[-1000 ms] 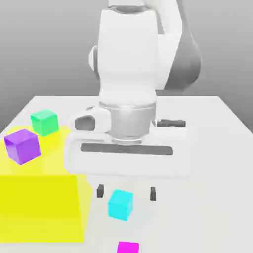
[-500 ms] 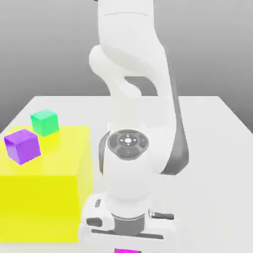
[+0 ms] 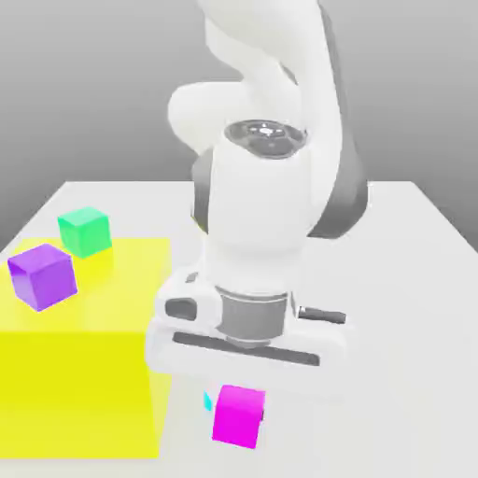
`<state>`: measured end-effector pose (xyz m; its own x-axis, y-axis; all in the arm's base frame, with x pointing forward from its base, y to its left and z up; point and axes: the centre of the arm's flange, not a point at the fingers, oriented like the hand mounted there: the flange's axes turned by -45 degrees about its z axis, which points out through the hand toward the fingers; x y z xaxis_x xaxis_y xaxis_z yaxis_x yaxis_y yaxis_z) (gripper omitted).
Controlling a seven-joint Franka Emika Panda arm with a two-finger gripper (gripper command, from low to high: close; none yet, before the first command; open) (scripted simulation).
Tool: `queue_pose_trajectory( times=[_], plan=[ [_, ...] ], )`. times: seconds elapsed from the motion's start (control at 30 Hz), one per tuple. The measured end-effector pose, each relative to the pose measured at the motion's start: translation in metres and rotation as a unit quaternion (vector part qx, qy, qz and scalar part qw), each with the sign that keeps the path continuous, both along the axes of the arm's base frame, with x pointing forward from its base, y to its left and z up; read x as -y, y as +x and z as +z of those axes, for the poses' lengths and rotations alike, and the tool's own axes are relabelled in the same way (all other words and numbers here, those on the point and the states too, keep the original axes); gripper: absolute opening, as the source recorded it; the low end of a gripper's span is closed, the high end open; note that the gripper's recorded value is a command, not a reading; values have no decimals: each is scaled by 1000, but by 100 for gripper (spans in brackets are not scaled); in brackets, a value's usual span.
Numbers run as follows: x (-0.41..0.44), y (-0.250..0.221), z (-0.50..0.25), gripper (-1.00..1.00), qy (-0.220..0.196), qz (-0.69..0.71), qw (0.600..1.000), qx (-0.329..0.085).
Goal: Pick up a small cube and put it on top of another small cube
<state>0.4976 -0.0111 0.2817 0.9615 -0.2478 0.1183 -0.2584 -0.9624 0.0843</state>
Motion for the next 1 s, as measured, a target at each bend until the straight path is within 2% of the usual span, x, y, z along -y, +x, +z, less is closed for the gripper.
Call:
queue_pose_trajectory(
  times=[0.2,0.27,0.43,0.63,0.77,0.8,1.0],
  plan=[
    [53,-37,62,-100,-30,-99,995,10],
    [80,-55,81,-100,-28,-156,987,8],
    [154,-119,125,-100,4,-324,946,-4],
    [205,-209,164,-100,67,-489,870,-11],
    [208,-220,122,-100,73,-505,860,-11],
    [208,-221,111,100,74,-506,859,-11],
    [208,-221,106,100,73,-506,859,-11]
  ],
)
